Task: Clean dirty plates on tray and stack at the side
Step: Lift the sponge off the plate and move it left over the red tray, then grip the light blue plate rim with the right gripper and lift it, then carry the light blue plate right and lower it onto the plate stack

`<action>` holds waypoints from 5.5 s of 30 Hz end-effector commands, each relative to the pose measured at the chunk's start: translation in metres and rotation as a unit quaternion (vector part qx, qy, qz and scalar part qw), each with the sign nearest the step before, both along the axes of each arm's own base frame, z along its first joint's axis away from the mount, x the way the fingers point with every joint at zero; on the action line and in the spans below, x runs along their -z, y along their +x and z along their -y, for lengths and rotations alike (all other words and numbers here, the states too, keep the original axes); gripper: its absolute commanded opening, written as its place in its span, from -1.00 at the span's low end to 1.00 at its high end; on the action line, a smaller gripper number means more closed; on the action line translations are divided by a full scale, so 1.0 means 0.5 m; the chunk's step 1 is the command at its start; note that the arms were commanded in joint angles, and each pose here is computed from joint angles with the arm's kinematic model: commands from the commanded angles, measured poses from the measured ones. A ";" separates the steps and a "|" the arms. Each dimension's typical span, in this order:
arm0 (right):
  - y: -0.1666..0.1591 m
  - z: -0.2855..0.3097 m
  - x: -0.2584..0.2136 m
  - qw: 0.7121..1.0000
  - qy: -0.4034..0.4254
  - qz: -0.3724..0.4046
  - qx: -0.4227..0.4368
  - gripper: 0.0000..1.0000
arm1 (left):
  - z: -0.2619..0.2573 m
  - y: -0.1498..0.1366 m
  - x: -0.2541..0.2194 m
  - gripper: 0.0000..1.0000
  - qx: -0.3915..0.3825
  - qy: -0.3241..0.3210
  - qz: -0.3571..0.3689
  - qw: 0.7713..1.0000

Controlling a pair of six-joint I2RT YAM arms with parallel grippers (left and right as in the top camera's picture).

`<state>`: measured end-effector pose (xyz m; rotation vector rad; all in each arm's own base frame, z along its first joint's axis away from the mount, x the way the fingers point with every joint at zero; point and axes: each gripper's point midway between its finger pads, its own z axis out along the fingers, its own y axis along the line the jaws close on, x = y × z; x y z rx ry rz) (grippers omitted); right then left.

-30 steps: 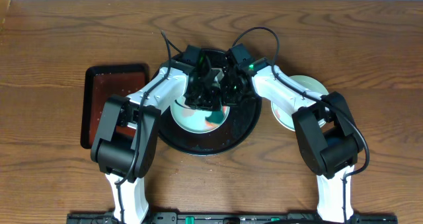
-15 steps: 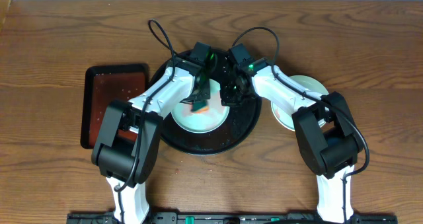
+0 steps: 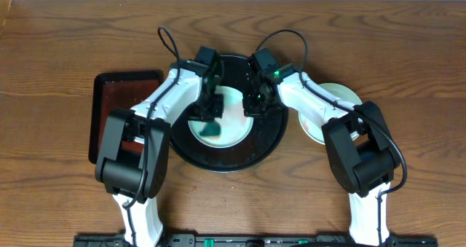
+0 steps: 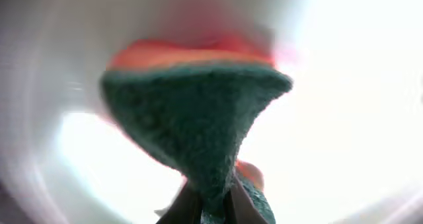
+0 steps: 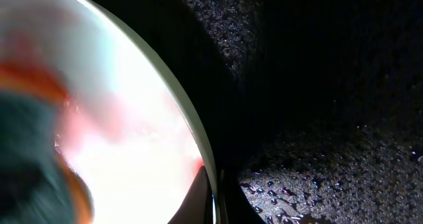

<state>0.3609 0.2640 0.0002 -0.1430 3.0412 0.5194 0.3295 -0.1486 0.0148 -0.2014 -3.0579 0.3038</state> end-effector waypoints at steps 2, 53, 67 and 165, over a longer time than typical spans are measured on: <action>-0.054 0.050 0.099 0.996 -0.071 -0.049 -0.004 -0.98 | 0.104 -0.071 -0.039 -0.85 0.081 -0.163 -0.047 0.982; -0.016 0.064 -0.005 0.999 -0.032 0.005 -0.037 -0.58 | -0.170 0.098 -0.200 -0.85 -0.141 -0.046 0.146 0.978; -0.017 0.051 -0.004 0.999 0.016 -0.015 -0.040 -0.56 | -0.171 0.097 -0.198 -0.85 -0.141 -0.046 0.145 0.978; -0.053 0.146 -0.385 0.879 -0.329 0.344 0.032 -0.97 | -0.181 0.099 -0.196 -0.85 -0.143 -0.032 0.149 0.978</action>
